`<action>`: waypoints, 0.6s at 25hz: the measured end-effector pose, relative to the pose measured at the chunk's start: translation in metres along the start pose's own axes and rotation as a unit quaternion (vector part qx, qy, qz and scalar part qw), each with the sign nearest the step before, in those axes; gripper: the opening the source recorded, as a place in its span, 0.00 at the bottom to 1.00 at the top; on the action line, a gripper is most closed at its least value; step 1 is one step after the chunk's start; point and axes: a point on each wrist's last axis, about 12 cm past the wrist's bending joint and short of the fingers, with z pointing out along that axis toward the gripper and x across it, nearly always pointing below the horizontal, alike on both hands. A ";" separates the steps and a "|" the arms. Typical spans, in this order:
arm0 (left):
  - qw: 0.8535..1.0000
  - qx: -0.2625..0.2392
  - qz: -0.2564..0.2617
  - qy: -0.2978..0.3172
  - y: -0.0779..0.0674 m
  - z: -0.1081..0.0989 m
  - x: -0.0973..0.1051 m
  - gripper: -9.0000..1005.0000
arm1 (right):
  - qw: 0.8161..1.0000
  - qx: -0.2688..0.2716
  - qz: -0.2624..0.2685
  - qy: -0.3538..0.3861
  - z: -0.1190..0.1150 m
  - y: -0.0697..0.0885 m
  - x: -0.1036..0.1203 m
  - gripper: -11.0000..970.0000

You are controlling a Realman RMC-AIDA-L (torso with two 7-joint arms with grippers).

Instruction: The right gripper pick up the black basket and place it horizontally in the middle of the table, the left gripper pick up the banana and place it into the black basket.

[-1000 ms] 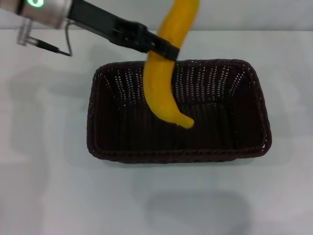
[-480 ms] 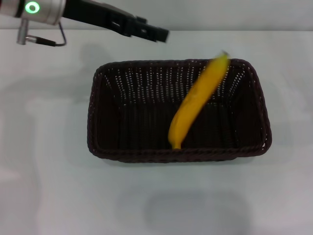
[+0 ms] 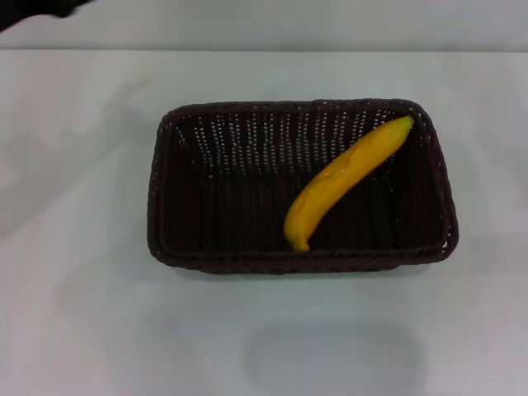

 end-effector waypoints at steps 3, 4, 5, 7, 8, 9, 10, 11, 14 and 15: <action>0.996 -0.069 0.018 -0.059 0.004 -0.039 0.028 0.86 | 1.000 0.000 0.008 -0.001 -0.004 0.003 0.002 0.90; 0.993 -0.094 0.020 -0.075 0.005 -0.049 0.036 0.86 | 1.000 0.000 0.015 0.003 -0.006 0.005 0.004 0.90; 0.989 -0.121 0.024 -0.087 0.005 -0.060 0.047 0.86 | 1.000 -0.001 0.018 0.005 -0.007 0.007 0.005 0.90; 0.978 -0.177 0.033 -0.106 0.003 -0.079 0.069 0.86 | 1.000 -0.009 0.026 0.011 -0.009 0.012 0.008 0.90; 0.972 -0.204 0.035 -0.115 0.001 -0.087 0.078 0.86 | 0.999 -0.014 0.030 0.015 -0.010 0.014 0.010 0.90; 0.964 -0.232 0.038 -0.123 -0.001 -0.094 0.087 0.86 | 0.999 -0.020 0.035 0.020 -0.011 0.018 0.012 0.90; 0.955 -0.262 0.038 -0.133 -0.004 -0.102 0.097 0.86 | 0.999 -0.024 0.040 0.024 -0.013 0.020 0.013 0.90; 0.947 -0.289 0.038 -0.137 -0.007 -0.107 0.106 0.86 | 0.998 -0.027 0.047 0.029 -0.014 0.023 0.015 0.90; 0.921 -0.362 0.037 -0.140 -0.014 -0.122 0.124 0.86 | 0.997 -0.027 0.065 0.040 -0.019 0.028 0.020 0.90; 0.915 -0.376 0.033 -0.141 -0.014 -0.125 0.126 0.86 | 0.996 -0.027 0.068 0.043 -0.020 0.029 0.021 0.90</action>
